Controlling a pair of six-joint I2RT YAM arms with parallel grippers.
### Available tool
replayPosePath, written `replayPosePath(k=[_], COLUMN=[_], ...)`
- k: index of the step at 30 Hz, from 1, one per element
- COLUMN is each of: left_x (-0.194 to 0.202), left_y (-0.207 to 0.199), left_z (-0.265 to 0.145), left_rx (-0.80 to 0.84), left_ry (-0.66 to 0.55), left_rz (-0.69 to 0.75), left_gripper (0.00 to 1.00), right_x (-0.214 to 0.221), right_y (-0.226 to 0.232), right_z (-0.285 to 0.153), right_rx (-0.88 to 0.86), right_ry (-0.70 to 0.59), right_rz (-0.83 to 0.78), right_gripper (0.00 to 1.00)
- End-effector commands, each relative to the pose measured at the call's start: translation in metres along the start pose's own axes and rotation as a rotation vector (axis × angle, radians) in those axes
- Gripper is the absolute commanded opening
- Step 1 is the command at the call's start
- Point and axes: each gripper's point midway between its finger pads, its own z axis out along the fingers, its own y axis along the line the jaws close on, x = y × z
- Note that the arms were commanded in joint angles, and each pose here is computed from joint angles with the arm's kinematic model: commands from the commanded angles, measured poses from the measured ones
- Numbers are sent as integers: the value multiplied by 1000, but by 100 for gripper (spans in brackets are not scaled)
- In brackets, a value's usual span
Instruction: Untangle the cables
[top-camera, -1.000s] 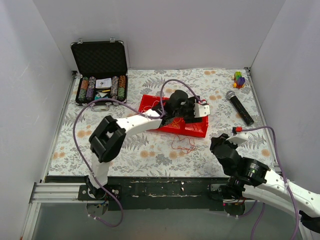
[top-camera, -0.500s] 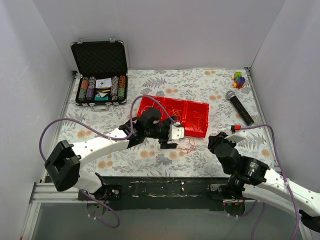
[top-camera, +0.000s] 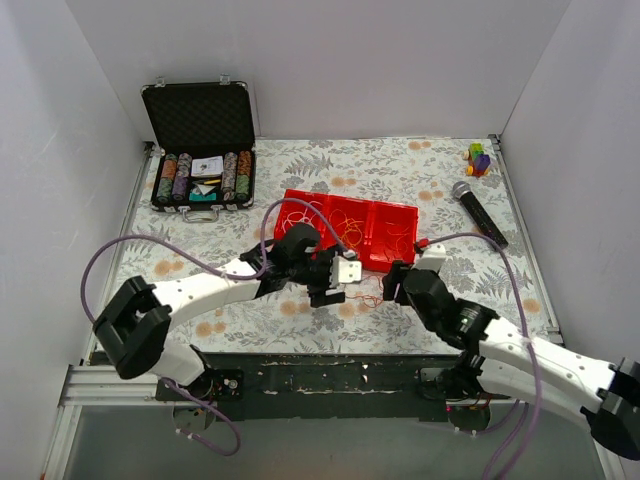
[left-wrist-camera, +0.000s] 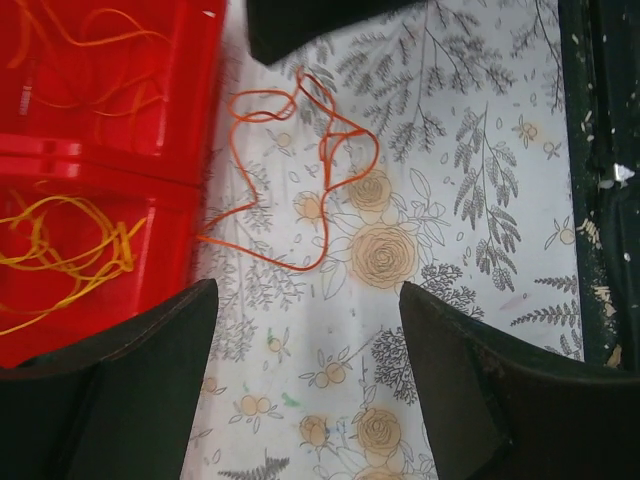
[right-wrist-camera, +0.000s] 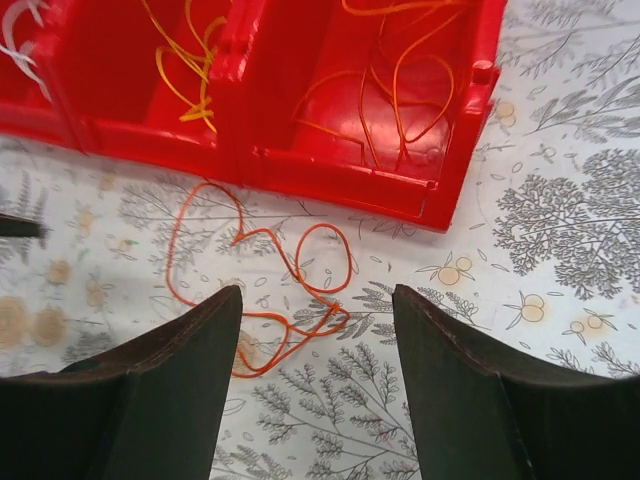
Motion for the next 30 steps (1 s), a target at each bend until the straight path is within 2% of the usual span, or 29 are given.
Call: replayPosePath(k=[1, 6, 10, 16, 21, 23, 26, 29, 30], left_x=[-56, -61, -53, -54, -64, -67, -74, -86, -91], left_y=[28, 54, 69, 69, 70, 71, 80, 97, 104], left_z=[-52, -95, -118, -145, -165, -171, -183, -201, -207], left_rx=[-138, -196, -195, -214, -235, -244, -287, -349, -372], left_ry=[-140, -163, -155, -158, -172, -172, -187, -220, -235], left_rz=[-53, -235, -335, -351, -337, -330, -322, -320, -340], left_gripper=[74, 75, 75, 75, 73, 72, 68, 69, 70], right_x=[22, 25, 35, 50, 56, 59, 61, 59, 56], right_y=[30, 47, 44, 27, 22, 22, 25, 28, 31], right_z=[25, 38, 49, 65, 70, 71, 72, 69, 66], right_rx=[-155, -217, -178, -78, -59, -61, -74, -92, -106], right_ry=[132, 143, 190, 225, 227, 232, 240, 241, 236], right_rz=[-67, -105, -138, -188, -205, -208, -203, -196, -192], right_gripper=[71, 74, 74, 74, 68, 63, 48, 23, 10])
